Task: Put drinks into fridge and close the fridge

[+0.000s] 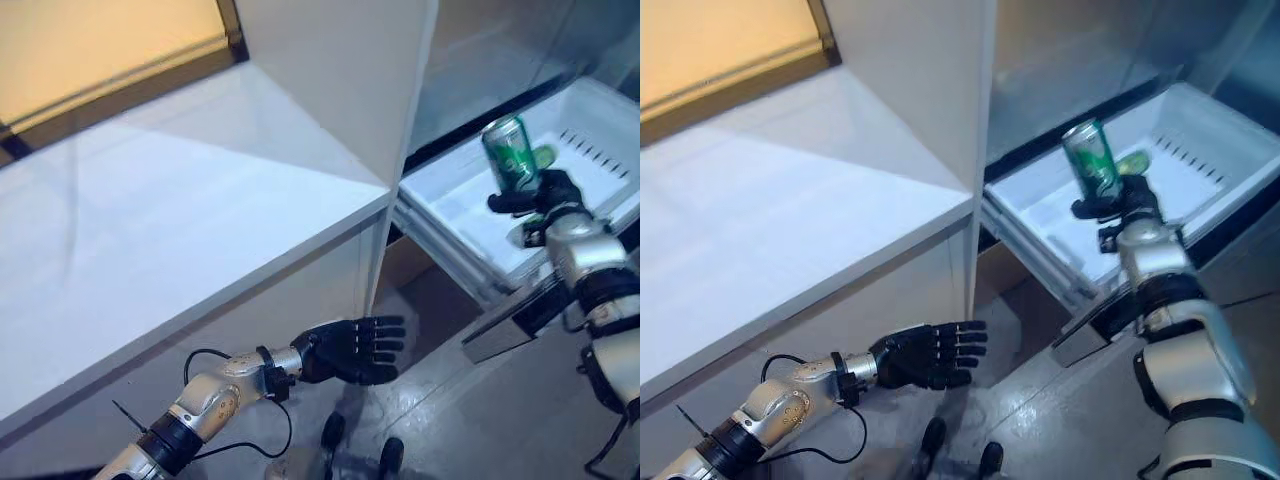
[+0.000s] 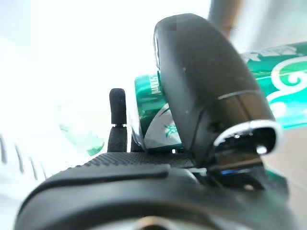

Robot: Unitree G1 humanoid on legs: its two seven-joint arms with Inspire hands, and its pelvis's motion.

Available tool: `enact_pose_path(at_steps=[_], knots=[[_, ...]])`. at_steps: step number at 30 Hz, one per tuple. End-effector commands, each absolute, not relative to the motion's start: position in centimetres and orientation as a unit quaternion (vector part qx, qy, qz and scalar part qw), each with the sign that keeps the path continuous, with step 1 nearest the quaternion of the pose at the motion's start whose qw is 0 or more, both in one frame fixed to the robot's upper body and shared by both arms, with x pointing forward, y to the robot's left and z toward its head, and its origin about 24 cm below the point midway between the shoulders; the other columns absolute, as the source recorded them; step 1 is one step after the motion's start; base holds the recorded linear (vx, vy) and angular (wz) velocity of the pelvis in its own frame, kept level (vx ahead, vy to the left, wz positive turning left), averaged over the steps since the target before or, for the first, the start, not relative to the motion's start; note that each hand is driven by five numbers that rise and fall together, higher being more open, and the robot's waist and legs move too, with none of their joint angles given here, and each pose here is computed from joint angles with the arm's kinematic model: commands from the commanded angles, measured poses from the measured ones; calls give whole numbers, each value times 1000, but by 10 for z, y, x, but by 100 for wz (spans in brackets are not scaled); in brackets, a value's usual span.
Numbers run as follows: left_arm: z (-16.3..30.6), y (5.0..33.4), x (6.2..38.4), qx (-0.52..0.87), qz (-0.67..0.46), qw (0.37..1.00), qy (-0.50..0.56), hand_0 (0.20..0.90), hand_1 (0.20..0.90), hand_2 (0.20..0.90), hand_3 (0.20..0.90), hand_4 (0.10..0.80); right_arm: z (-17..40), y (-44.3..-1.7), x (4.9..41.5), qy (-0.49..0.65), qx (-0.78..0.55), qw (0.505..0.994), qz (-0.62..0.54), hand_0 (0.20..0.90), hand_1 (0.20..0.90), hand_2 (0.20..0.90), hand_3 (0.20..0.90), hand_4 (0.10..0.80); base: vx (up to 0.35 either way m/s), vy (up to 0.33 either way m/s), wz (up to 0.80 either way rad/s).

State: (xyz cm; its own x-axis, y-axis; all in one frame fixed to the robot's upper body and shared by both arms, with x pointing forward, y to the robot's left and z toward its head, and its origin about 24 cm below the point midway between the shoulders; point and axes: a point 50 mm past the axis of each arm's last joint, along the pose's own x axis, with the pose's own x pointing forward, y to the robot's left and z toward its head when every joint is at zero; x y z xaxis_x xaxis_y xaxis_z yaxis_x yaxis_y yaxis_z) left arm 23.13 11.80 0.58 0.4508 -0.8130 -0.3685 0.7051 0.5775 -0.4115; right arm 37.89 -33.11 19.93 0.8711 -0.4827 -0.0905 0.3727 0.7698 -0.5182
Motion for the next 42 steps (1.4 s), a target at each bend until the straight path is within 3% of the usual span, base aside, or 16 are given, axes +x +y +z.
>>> enact_pose_path(at_steps=[1, 11, 18, 20, 21, 22, 33, 42], knots=[[11, 124, 234, -44, -453, 867, 205, 900, 900, 900, 900, 800, 312, -340, 369, -22, -310, 914, -259, 300, 300, 300, 200, 100, -30, -55, 21], [-58, 192, 231, 57, -224, 929, 288, 900, 900, 900, 900, 800, 285, -359, 364, 95, -350, 897, -254, 300, 300, 300, 200, 100, -65, -19, 0], [-81, 224, 220, 68, -141, 927, 342, 900, 900, 900, 900, 800, 269, -363, 363, 163, -357, 891, -228, 300, 300, 300, 200, 100, -68, -7, -6], [-84, 229, 218, 70, -131, 924, 353, 900, 900, 900, 900, 800, 267, -364, 363, 176, -363, 888, -221, 472, 472, 472, 400, 300, -38, 15, -6], [-86, 232, 216, 72, -123, 921, 361, 900, 900, 900, 900, 800, 266, -365, 362, 191, -367, 884, -216, 665, 665, 665, 625, 525, -33, 17, -9], [-88, 235, 214, 72, -117, 920, 368, 900, 900, 900, 900, 800, 266, -365, 362, 201, -372, 881, -213, 900, 900, 900, 900, 800, -48, 25, -8], [-91, 243, 208, 80, -114, 911, 387, 900, 900, 900, 900, 800, 284, -343, 372, 126, -350, 913, -170, 900, 900, 900, 900, 800, -31, 3, -6], [-104, 246, 186, 92, -111, 900, 412, 900, 900, 900, 900, 800, 331, -309, 356, -137, -246, 950, -139, 900, 900, 900, 900, 800, 17, -3, -14]])
